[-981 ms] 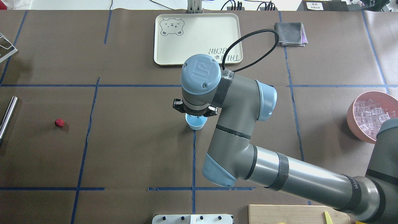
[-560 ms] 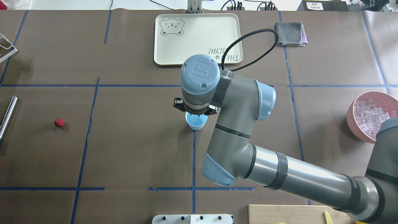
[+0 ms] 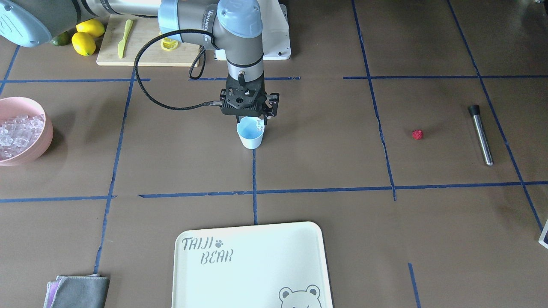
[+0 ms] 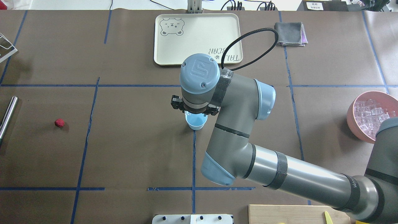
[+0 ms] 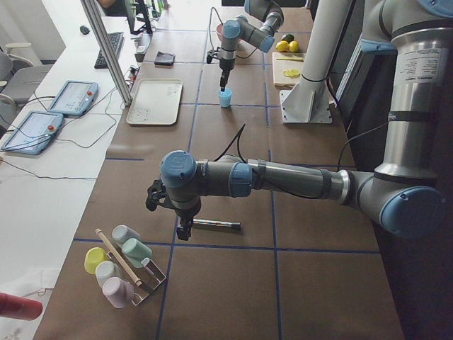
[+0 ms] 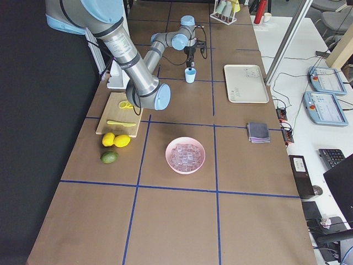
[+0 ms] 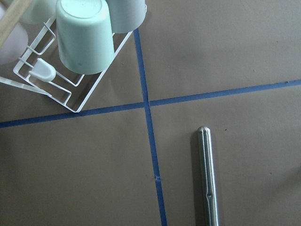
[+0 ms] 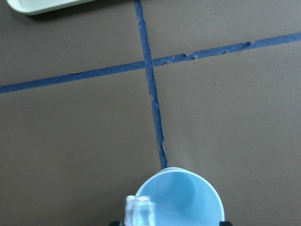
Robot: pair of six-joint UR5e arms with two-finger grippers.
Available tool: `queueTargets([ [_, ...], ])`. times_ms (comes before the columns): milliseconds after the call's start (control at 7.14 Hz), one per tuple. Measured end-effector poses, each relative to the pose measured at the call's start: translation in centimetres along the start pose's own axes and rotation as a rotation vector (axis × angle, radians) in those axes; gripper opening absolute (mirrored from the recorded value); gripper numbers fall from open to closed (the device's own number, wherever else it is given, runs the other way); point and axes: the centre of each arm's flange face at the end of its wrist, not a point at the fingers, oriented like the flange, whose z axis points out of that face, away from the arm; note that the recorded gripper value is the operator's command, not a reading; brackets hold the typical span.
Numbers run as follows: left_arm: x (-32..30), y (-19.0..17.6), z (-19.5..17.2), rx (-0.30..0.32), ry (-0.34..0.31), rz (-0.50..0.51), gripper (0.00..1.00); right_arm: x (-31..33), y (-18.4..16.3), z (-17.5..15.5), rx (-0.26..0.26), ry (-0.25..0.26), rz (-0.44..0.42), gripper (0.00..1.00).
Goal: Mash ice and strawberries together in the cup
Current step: 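Open the right gripper to drop the ice cube into the cup, then move the empty right gripper back over the bowl of ice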
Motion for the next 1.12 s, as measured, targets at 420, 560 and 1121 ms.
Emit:
queueTargets([
  [420, 0.1, 0.0, -0.1, 0.002, 0.000, 0.001, 1.00, 0.2, -0.4, -0.2, 0.006, -0.002, 0.000, 0.96],
  [560, 0.1, 0.0, -0.1, 0.002, 0.000, 0.002, 1.00, 0.3, -0.9, -0.6, 0.010, -0.006, 0.004, 0.99],
  [1121, 0.3, -0.4, -0.3, 0.005, -0.001, 0.005, 1.00, 5.5, -5.5, -4.9, 0.013, -0.051, 0.020, 0.99],
])
